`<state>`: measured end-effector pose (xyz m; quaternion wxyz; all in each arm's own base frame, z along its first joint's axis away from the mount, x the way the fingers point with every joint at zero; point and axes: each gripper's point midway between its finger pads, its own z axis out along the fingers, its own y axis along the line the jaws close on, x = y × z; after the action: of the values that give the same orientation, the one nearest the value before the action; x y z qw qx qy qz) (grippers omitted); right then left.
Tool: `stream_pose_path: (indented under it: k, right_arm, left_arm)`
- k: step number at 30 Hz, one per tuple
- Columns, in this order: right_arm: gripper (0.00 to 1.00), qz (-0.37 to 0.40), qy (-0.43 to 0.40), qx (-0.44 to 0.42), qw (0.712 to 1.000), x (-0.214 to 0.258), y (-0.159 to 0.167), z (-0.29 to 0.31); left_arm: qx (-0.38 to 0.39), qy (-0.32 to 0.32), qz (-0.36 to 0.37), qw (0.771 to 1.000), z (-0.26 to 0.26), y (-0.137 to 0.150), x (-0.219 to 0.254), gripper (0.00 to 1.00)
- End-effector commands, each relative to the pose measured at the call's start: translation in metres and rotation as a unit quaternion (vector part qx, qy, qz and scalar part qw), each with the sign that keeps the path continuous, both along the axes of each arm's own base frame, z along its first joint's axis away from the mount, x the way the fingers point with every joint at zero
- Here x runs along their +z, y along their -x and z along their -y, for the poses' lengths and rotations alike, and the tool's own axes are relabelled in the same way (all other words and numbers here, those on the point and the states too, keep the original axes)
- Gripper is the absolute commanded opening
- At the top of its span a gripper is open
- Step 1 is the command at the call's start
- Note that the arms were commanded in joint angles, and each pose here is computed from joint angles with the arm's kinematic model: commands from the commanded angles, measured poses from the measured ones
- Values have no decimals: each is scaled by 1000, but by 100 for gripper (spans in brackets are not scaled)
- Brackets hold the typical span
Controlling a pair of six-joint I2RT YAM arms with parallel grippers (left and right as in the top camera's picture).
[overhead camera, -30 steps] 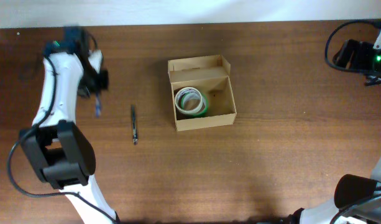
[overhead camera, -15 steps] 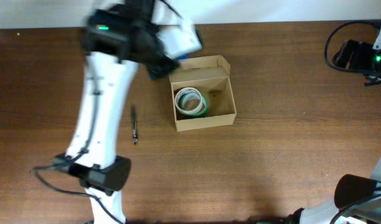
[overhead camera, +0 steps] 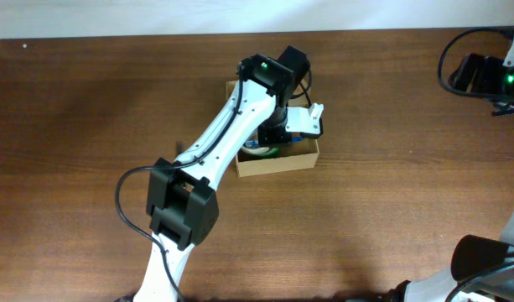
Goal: Pack container
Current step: 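Place the blue pen into the box and release it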
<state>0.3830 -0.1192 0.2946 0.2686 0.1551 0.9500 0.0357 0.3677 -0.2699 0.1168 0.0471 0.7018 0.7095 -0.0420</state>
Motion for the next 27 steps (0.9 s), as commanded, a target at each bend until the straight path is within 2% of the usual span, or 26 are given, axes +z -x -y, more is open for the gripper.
stream_pose_path:
  k: [1,12,13,15,16,18,21,24,25,27]
  right_arm:
    - [99,1,-4,1,1000,-1,-1,0]
    - [99,1,-4,1,1000,-1,-1,0]
    - [99,1,-4,1,1000,-1,-1,0]
    - [99,1,-4,1,1000,-1,-1,0]
    - [99,1,-4,1,1000,-1,-1,0]
    - [99,1,-4,1,1000,-1,-1,0]
    - [99,1,-4,1,1000,-1,-1,0]
    - [99,1,-4,1,1000,-1,-1,0]
    - [99,1,-4,1,1000,-1,-1,0]
    - [99,1,-4,1,1000,-1,-1,0]
  left_arm:
    - [13,-17,-17,1000,1,1,-21,2]
    - [32,-10,-44,998,9,7,-35,2]
    - [32,-10,-44,998,9,7,-35,16]
    - [40,-18,-38,998,7,4,-35,29]
    - [48,-21,-31,998,6,2,-34,45]
    - [57,-26,-12,998,4,-2,-27,46]
    - [72,-8,32,997,3,-8,7,46]
    - [136,19,126,983,-13,-26,71,46]
    - [169,40,167,970,-26,-31,106,50]
    - [228,90,220,944,-56,-34,166,52]
